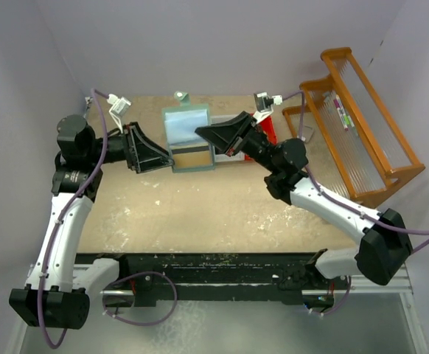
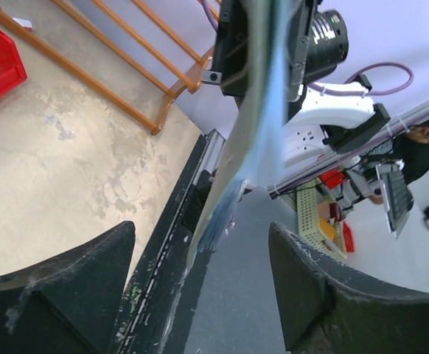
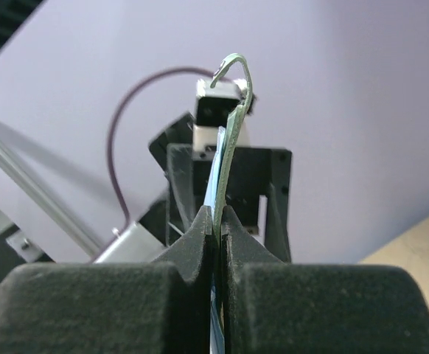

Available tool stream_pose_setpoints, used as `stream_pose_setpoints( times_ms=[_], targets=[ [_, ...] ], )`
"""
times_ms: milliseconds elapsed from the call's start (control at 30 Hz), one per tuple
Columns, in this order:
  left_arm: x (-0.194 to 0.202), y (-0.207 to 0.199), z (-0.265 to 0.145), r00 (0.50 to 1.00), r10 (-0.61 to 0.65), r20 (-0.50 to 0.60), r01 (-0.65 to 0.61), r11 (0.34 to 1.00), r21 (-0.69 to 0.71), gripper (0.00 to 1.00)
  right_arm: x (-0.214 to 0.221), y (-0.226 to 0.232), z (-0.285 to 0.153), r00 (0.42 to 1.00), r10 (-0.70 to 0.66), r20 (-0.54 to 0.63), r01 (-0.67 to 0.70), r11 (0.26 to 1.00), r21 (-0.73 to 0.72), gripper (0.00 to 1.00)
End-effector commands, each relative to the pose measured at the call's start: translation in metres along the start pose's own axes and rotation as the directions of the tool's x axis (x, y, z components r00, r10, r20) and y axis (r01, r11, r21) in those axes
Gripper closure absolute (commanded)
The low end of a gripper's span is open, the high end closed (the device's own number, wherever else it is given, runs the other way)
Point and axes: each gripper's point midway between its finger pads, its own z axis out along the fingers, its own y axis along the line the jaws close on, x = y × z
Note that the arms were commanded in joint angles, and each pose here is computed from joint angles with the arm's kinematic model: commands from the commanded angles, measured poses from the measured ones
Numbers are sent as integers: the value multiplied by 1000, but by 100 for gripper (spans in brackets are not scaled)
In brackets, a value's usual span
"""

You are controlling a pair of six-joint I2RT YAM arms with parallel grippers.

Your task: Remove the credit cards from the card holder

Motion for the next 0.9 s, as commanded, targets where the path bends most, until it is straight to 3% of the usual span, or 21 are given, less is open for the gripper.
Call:
stream_pose_setpoints(
  times_ms=[0, 133, 400, 567, 667, 733, 867],
  targets=[
    [-8, -2, 2, 999, -24, 47, 23, 999, 23, 26, -41, 43, 7, 974, 59, 219, -31, 991, -129, 100],
    [-7, 2, 4, 997, -57, 52, 56, 998, 30, 30, -30, 39, 14, 966, 98, 239, -63, 987, -149, 100],
    [-9, -6, 4, 997, -67, 47, 64, 996, 63, 53, -3, 17, 17, 961, 80, 267, -64, 996, -65, 100],
    [-1, 1, 3, 997, -73, 23, 72, 997, 35, 82, 11, 4, 20, 971, 37, 237, -36, 999, -9, 100],
    [3, 8, 3, 998, -69, -5, 69, 998, -4, 94, 31, 1, 18, 993, 5, 116, 0, 999, -45, 74],
    [6, 11, 3, 996, -79, -38, 79, 997, -3, 96, 40, -4, 20, 997, -73, -13, 71, 995, -75, 56],
    [9, 14, 3, 994, -85, -61, 86, 996, 8, 98, 65, -14, 15, 943, -171, -286, 123, 976, -178, 26]
  ],
)
